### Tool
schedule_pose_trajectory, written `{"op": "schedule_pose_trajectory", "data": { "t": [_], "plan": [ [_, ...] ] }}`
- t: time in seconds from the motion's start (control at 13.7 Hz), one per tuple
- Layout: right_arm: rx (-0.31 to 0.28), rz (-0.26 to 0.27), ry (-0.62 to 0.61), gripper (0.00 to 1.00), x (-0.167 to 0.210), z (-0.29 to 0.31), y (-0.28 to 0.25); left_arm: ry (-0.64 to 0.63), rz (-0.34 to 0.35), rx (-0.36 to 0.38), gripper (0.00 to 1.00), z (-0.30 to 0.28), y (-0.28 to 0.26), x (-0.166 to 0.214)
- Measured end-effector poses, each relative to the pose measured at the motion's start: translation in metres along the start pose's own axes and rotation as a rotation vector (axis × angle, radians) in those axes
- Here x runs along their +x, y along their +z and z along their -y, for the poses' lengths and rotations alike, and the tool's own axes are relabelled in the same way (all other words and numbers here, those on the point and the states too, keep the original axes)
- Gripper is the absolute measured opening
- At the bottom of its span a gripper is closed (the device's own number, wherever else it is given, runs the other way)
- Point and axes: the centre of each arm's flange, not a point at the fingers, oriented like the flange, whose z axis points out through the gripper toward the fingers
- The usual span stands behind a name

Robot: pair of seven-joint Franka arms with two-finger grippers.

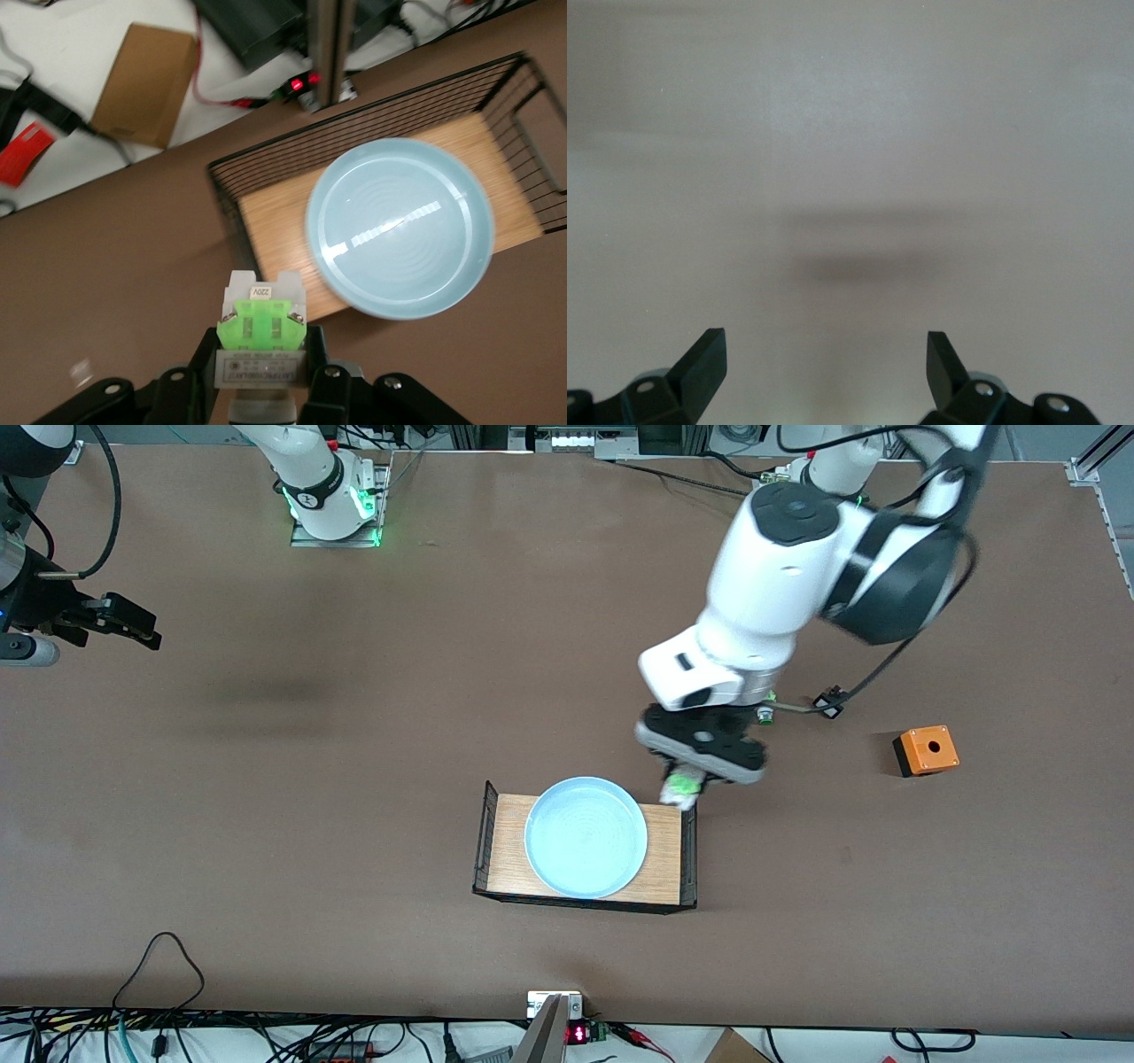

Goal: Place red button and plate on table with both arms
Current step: 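Lift the switch block off the plate toward the orange box, then release the switch with the left gripper while the right gripper nears the plate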

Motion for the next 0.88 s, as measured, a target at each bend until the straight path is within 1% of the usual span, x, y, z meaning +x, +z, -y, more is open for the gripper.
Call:
{"op": "schedule_pose_trajectory", "data": {
  "t": [0.22,0.36,0.44,0.51,0.66,0.8,0.88],
  "plan": [
    [0.001,0.0,-0.001,1.0,0.0,0.001,0.0,-0.1,0.143,0.061,0.41,0.076,0.005,-0.016],
    [0.004,0.016,0.0,1.0,-0.002,0.001,0.001,-0.146,0.213,0.082,0.41,0.143,0.026,-0.029],
    [0.017,0.025,0.002,1.0,-0.003,0.002,0.002,-0.155,0.238,0.085,0.41,0.178,0.038,-0.037],
    [0.037,0.029,0.005,1.0,-0.003,0.004,0.002,-0.166,0.256,0.085,0.41,0.209,0.049,-0.045],
    [0.068,0.029,0.013,1.0,-0.004,0.009,0.001,-0.182,0.266,0.079,0.41,0.252,0.073,-0.055],
    [0.083,0.03,0.056,1.0,-0.004,0.022,-0.002,-0.173,0.26,0.064,0.41,0.272,0.109,-0.062],
    [0.1,0.033,0.089,1.0,-0.004,0.038,-0.003,-0.162,0.247,0.055,0.41,0.278,0.132,-0.066]
  ]
}}
